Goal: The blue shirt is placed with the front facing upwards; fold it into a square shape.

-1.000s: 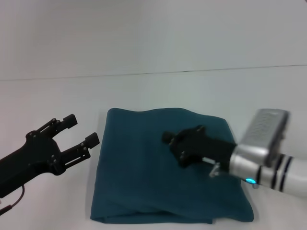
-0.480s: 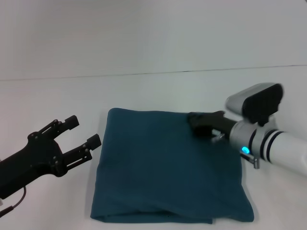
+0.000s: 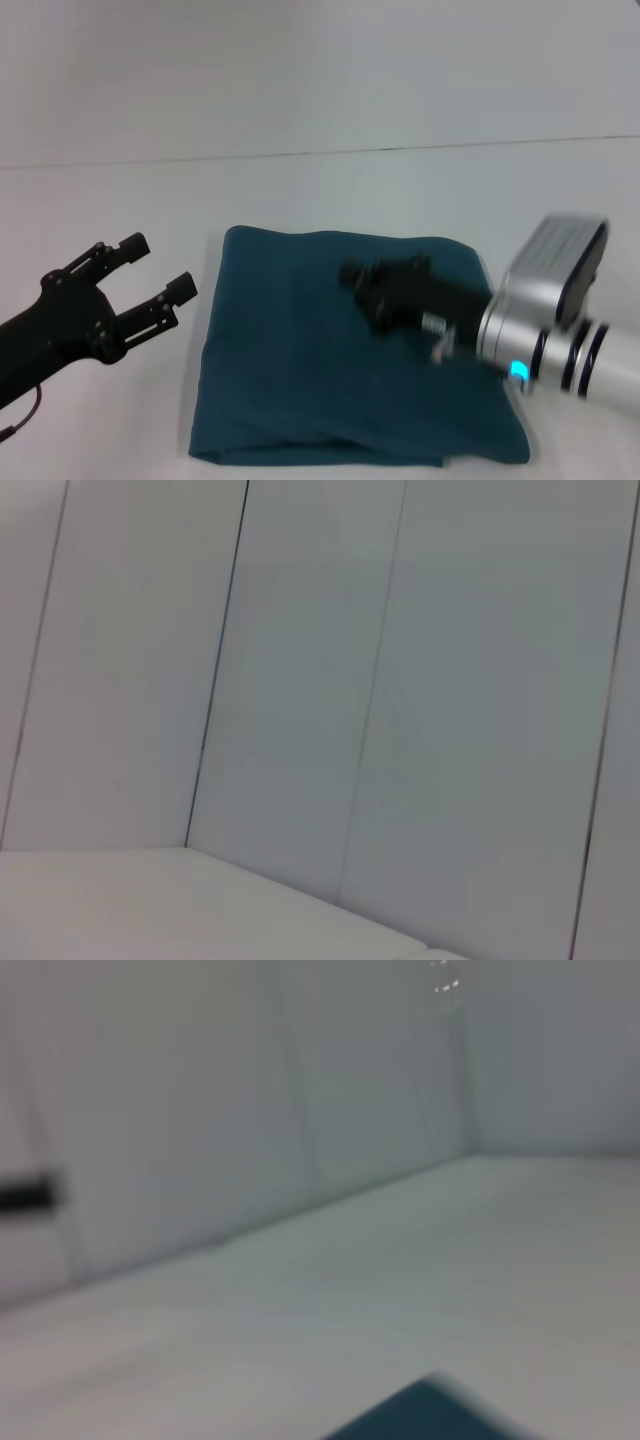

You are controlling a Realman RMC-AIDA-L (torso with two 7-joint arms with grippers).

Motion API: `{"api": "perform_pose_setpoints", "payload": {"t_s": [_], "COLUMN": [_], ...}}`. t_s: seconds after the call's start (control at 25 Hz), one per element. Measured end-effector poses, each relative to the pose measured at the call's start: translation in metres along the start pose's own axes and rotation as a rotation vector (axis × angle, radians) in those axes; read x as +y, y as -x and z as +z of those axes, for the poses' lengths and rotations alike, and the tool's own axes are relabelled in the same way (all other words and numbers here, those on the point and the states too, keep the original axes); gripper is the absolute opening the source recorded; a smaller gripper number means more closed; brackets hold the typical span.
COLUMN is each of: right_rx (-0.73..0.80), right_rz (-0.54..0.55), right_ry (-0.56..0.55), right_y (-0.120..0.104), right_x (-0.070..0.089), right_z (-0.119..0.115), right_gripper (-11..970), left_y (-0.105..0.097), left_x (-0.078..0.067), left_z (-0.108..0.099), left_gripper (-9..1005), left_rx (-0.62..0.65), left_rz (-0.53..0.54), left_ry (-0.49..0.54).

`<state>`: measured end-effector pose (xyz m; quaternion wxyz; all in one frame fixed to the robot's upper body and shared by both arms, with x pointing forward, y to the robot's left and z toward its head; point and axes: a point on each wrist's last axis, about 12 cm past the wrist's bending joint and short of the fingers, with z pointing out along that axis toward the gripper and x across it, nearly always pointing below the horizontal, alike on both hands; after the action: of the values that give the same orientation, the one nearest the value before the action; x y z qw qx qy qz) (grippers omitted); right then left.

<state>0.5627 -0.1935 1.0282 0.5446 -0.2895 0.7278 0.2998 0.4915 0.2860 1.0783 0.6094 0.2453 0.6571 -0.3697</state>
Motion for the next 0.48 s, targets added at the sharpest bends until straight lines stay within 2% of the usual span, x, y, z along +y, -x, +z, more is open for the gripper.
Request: {"api": "perform_pose_setpoints", "payload": {"t_s": [0.08,0.2,0.48], "right_rx": [0.049,0.065,0.121], "right_rz": [-0.062,-0.082,-0.12], "right_ry": [0.046,0.06,0.136], "right_y": [-0.013,-0.023,-0.024], "right_x": [0.01,0.017,0.024], "right_z": [-0.003,-0.008,-0.002], "right_gripper": [6,6,6], "left_y": [0.0,-0.001,0.0], "left_x": [0.0,0.0,0.002], "left_z": [-0.001,-0.003,-0.013], "left_gripper": [859,859,853], "left_rx": [-0.002,-0.003,-0.038], "left_rz": [0.01,0.022,0.032], "left_ry": [0.005,0.012,0.044]}}
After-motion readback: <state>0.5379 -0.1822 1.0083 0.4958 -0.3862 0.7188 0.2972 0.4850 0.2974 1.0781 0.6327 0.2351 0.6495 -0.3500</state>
